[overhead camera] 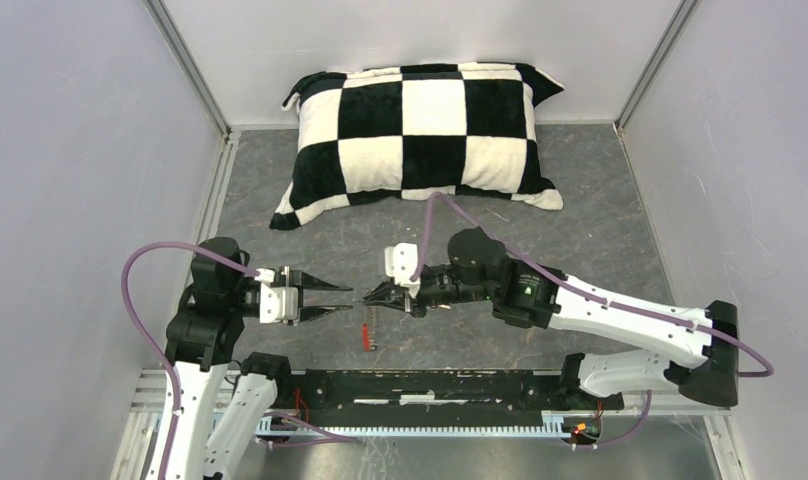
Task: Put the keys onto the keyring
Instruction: Adjust the keyring.
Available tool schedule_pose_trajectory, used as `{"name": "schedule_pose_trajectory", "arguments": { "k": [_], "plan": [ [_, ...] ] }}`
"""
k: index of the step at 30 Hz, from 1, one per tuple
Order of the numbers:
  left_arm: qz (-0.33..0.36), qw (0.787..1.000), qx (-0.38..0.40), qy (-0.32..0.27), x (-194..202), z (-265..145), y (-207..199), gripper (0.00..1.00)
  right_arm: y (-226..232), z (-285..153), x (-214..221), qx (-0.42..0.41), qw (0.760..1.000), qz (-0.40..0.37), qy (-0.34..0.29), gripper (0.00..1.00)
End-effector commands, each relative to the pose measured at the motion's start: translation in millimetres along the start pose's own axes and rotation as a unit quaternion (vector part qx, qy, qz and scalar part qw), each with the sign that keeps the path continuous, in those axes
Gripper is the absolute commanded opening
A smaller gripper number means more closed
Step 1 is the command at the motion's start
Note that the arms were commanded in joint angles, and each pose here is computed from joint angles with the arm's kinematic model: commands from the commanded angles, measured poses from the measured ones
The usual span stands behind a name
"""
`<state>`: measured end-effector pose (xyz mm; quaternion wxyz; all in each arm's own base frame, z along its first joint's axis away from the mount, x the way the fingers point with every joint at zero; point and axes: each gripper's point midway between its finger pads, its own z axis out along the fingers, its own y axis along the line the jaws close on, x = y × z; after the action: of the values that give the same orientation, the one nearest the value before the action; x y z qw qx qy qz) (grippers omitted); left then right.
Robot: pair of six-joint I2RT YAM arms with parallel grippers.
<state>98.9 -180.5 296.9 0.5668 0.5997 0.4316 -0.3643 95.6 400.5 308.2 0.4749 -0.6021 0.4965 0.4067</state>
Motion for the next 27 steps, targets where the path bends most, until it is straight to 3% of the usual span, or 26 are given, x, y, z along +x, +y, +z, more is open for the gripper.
{"name": "schedule_pose_trajectory", "arguments": {
  "k": [1, 8, 14, 27],
  "plan": [
    [-0.015, 0.999, 0.017, -0.022, -17.5, 0.5, -5.3, 0.37, -6.6, -18.0, -75.8, 0.026, 0.982, -0.027, -0.186, 0.00],
    [-0.044, 0.996, 0.054, -0.054, -30.6, 2.5, -9.7, 0.28, -3.3, -23.0, -83.7, 0.032, 0.962, -0.020, -0.271, 0.00],
    [-0.042, 0.995, 0.063, -0.062, -41.8, 1.8, -8.6, 0.27, -0.7, -21.0, -84.8, 0.028, 0.949, -0.014, -0.315, 0.00],
    [-0.036, 0.995, 0.064, -0.065, -48.4, 1.1, -7.9, 0.26, 5.9, -15.1, -74.8, 0.009, 0.940, 0.007, -0.341, 0.00]
  ]
}}
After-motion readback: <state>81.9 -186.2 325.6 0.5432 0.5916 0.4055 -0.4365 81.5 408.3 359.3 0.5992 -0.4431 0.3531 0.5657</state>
